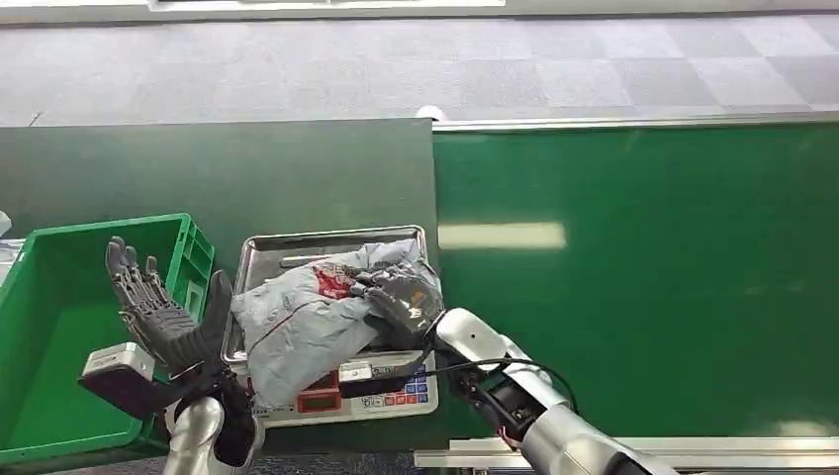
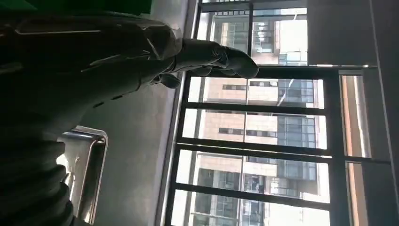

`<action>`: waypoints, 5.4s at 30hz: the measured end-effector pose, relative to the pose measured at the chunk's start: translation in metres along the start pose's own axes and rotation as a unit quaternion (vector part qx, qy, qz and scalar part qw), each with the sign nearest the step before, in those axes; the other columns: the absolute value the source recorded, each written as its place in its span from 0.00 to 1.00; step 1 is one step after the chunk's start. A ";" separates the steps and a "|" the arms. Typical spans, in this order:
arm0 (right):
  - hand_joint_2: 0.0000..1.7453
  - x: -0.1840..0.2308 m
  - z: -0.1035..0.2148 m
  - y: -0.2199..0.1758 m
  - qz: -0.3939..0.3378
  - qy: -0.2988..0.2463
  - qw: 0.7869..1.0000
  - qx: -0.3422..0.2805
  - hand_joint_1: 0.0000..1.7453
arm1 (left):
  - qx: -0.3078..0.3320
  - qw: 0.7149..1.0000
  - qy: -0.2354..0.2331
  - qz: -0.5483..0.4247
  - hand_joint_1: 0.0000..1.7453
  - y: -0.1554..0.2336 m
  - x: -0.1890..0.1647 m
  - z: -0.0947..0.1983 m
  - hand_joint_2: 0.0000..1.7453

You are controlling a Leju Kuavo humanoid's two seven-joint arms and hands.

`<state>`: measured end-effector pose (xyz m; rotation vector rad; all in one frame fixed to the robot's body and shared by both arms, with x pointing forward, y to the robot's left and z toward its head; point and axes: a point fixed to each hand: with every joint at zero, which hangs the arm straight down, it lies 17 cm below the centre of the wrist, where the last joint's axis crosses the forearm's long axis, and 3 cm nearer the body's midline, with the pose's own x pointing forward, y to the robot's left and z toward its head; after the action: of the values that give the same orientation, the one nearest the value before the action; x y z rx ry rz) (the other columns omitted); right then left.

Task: Moved the parcel from conveyor to table for the left to box.

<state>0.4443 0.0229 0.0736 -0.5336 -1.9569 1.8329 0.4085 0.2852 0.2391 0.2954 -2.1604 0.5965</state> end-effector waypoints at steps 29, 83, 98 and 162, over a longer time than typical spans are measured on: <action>1.00 -0.035 0.097 -0.093 -0.603 0.006 0.753 -0.262 0.00 | -0.020 0.999 0.024 -0.040 0.00 0.005 -0.023 0.019 1.00; 1.00 -0.074 0.221 -0.046 -0.551 0.198 0.734 -0.345 0.00 | -0.440 0.857 0.133 -0.234 0.00 -0.113 -0.104 0.164 1.00; 1.00 -0.073 0.222 -0.048 -0.550 0.205 0.729 -0.352 0.00 | -0.394 0.875 0.118 -0.253 0.82 -0.102 -0.105 0.145 1.00; 1.00 -0.075 0.219 -0.042 -0.553 0.214 0.716 -0.368 0.00 | 0.129 0.853 -0.279 -0.422 1.00 0.107 0.165 -0.036 1.00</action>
<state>0.3905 -0.2049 0.1003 0.0830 -1.8777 0.1391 0.2886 0.3955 0.3557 1.6360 -2.1582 0.2843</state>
